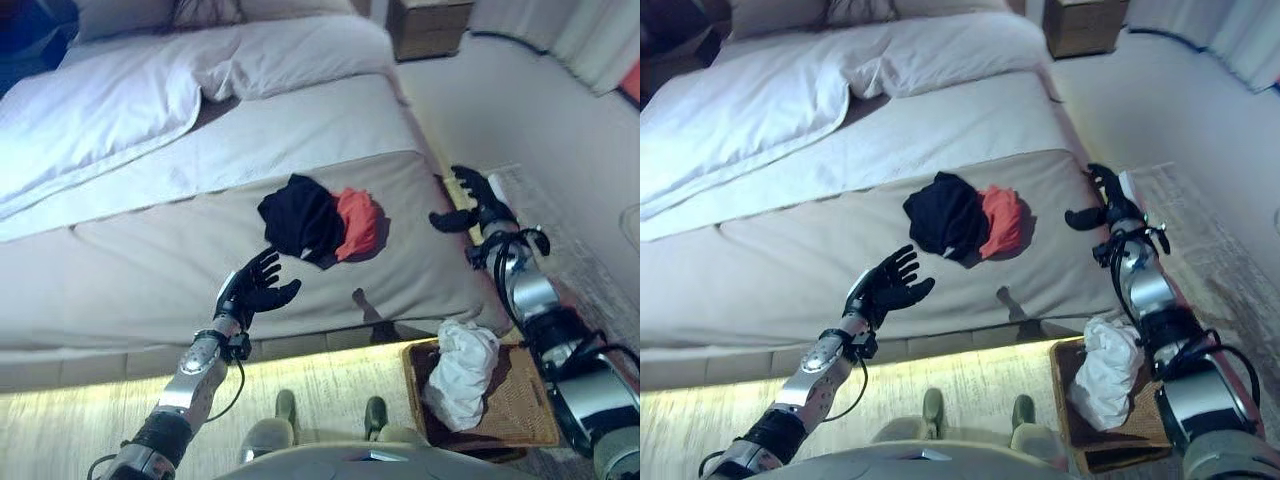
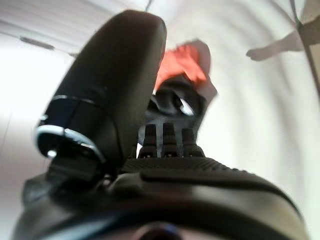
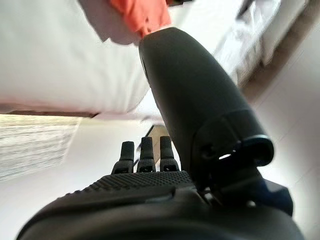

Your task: Pick up the clothes from the bed and place them into the basket

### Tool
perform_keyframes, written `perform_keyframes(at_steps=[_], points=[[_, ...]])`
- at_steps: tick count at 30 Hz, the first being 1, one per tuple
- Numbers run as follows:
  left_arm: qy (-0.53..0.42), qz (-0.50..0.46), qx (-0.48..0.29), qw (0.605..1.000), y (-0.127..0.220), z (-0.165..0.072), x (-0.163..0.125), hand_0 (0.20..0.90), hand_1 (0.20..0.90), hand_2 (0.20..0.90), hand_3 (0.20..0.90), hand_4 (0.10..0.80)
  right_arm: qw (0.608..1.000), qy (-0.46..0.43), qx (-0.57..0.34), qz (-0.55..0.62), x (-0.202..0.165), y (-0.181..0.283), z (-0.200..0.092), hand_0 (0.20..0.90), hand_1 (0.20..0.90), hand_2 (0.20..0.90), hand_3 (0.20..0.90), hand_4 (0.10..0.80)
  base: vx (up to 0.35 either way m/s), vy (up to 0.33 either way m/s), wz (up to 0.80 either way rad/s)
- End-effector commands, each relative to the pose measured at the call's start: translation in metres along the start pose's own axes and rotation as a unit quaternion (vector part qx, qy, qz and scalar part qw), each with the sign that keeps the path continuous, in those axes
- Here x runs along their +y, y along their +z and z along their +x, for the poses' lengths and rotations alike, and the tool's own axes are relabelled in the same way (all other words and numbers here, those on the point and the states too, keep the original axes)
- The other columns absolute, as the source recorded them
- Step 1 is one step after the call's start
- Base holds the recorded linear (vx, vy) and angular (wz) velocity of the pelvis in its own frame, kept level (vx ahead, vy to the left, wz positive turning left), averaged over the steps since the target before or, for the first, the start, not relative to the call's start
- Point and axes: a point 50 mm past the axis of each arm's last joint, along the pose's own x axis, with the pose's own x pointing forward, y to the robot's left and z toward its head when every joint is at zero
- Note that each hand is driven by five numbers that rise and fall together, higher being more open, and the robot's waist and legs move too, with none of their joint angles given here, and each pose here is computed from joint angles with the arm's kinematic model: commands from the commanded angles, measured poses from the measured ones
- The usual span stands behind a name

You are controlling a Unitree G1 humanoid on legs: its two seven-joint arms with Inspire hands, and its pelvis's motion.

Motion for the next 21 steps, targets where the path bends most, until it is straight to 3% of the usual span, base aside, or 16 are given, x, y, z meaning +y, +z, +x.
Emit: perform_keyframes(at_steps=[1,10,21], points=[[-0.046,0.035,-0.150,0.987,0.061,0.010,-0.002,0.900,0.900,0.900,0.900,0.800,0.989,-0.095,-0.112,0.015,-0.060,0.067,0.018,0.900,0.900,0.900,0.900,0.800,-0.173,0.072,0.25],[-0.043,0.024,-0.155,0.987,0.063,0.004,-0.004,0.900,0.900,0.900,0.900,0.800,0.981,-0.159,-0.102,0.039,-0.107,0.092,0.029,0.900,0.900,0.900,0.900,0.800,-0.040,0.044,0.26],[-0.059,-0.022,-0.197,0.978,0.076,-0.010,-0.009,0.900,0.900,0.900,0.900,0.800,0.977,-0.196,-0.084,-0.003,-0.132,0.112,0.031,0.900,0.900,0.900,0.900,0.800,0.008,0.005,0.07]])
